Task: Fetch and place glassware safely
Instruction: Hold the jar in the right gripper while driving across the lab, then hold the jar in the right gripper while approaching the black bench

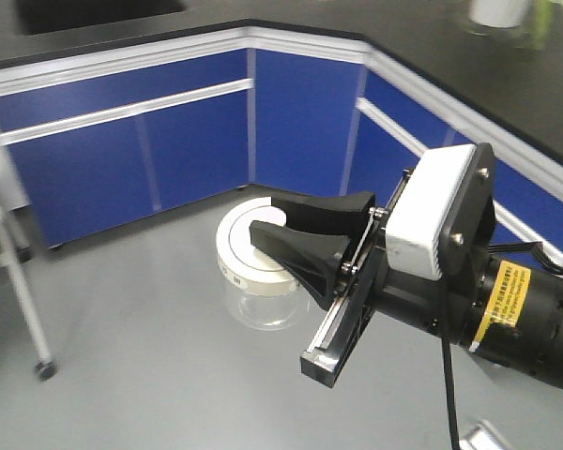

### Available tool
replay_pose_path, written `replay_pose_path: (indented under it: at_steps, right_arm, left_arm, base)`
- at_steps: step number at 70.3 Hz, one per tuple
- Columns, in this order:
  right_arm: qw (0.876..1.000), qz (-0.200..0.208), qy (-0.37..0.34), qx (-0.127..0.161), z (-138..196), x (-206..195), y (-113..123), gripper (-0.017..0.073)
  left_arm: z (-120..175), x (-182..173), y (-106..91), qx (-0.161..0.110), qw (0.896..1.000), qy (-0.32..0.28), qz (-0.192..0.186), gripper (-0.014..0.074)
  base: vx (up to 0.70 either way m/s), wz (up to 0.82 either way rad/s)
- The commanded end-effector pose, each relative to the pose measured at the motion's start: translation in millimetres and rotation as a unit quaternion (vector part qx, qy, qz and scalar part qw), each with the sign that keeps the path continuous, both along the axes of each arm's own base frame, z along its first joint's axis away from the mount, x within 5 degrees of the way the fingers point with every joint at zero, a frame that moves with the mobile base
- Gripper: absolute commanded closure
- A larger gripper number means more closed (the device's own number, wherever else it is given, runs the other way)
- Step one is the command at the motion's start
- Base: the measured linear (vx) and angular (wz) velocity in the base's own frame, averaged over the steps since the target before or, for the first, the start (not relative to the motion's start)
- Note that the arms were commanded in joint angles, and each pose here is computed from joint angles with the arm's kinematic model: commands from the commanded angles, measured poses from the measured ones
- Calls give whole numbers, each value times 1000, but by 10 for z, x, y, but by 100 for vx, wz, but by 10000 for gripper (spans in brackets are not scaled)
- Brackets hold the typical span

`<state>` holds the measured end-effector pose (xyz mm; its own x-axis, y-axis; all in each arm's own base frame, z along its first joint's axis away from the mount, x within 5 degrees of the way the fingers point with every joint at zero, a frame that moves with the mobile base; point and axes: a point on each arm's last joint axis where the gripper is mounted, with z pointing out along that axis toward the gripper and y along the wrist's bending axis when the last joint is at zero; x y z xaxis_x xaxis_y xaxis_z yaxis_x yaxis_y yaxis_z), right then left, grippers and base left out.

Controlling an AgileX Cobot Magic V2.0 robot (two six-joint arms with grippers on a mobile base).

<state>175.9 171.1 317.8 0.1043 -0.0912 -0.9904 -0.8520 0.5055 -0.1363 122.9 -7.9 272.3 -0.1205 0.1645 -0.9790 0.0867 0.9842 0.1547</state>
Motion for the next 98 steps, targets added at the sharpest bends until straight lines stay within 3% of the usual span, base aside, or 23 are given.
replay_pose_path:
  at_steps: [1,98]
  right_arm:
    - [998,21,-31,50,225,-58,-4,563]
    - [998,21,-31,50,225,-58,-4,563]
  left_arm:
    - [151,9,-19,-12,999,-47,-8,601]
    - [151,9,-19,-12,999,-47,-8,601]
  base:
    - [21,-79]
    - [19,-69]
